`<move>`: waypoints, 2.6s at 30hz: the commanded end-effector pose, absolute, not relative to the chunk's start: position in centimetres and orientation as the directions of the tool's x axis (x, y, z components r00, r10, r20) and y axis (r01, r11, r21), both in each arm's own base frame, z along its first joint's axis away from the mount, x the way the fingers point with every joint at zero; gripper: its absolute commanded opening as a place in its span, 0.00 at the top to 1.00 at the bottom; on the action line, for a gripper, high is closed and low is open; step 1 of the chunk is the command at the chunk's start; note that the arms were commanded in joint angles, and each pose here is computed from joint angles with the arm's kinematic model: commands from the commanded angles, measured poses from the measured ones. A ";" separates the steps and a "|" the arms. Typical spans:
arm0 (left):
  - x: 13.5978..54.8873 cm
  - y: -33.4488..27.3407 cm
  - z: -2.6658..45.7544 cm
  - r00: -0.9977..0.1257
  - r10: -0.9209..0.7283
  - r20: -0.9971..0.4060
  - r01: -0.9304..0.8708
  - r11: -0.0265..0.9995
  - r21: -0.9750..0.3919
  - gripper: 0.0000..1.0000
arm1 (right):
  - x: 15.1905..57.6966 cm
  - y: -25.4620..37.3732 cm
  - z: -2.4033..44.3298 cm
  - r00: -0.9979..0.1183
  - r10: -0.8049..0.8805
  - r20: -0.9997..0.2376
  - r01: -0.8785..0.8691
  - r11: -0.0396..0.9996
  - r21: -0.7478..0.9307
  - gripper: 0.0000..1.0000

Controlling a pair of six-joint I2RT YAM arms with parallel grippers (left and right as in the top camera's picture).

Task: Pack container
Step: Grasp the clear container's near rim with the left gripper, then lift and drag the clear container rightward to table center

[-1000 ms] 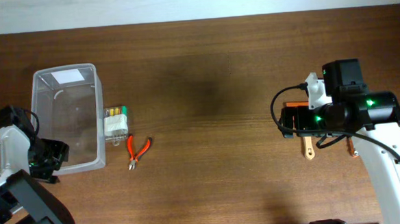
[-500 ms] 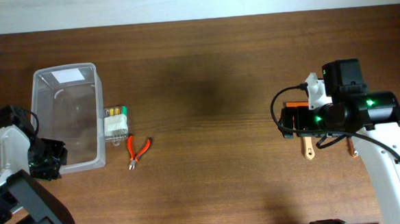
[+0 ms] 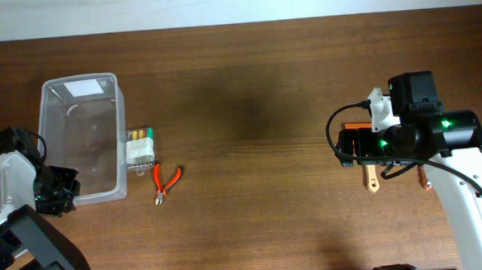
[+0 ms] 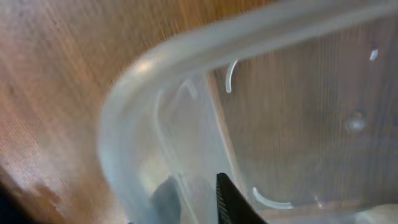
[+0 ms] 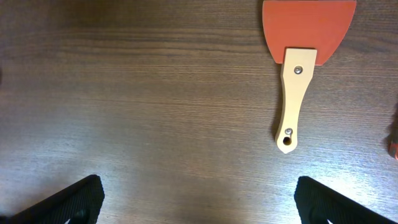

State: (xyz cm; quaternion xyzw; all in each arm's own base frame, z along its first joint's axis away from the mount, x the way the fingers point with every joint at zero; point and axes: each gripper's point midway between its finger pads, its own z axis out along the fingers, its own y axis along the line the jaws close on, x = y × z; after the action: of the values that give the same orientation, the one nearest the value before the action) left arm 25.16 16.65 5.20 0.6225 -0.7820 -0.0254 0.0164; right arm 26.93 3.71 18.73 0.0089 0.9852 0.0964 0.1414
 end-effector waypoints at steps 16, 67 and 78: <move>25.8 16.2 5.6 -0.240 -0.971 0.001 -0.971 0.240 0.008 0.98 | 27.3 3.5 19.3 -0.954 0.037 -0.296 -0.018 0.984 0.180 0.01; 34.6 -10.1 9.5 -0.974 0.148 -0.173 0.142 0.989 0.046 0.98 | 28.0 1.7 19.3 -0.944 0.049 -0.327 0.022 0.996 0.085 0.01; 35.4 -10.3 7.3 -0.978 0.149 -0.148 0.143 0.988 0.051 0.98 | 28.0 1.7 19.3 -0.944 0.049 -0.325 0.022 0.996 0.085 0.01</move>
State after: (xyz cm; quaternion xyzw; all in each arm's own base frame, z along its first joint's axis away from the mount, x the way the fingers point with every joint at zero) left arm 35.19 -10.70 7.70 -0.0691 -0.9948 -0.0100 -0.0744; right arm 27.57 2.02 18.70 0.0159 0.9865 0.0478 0.1556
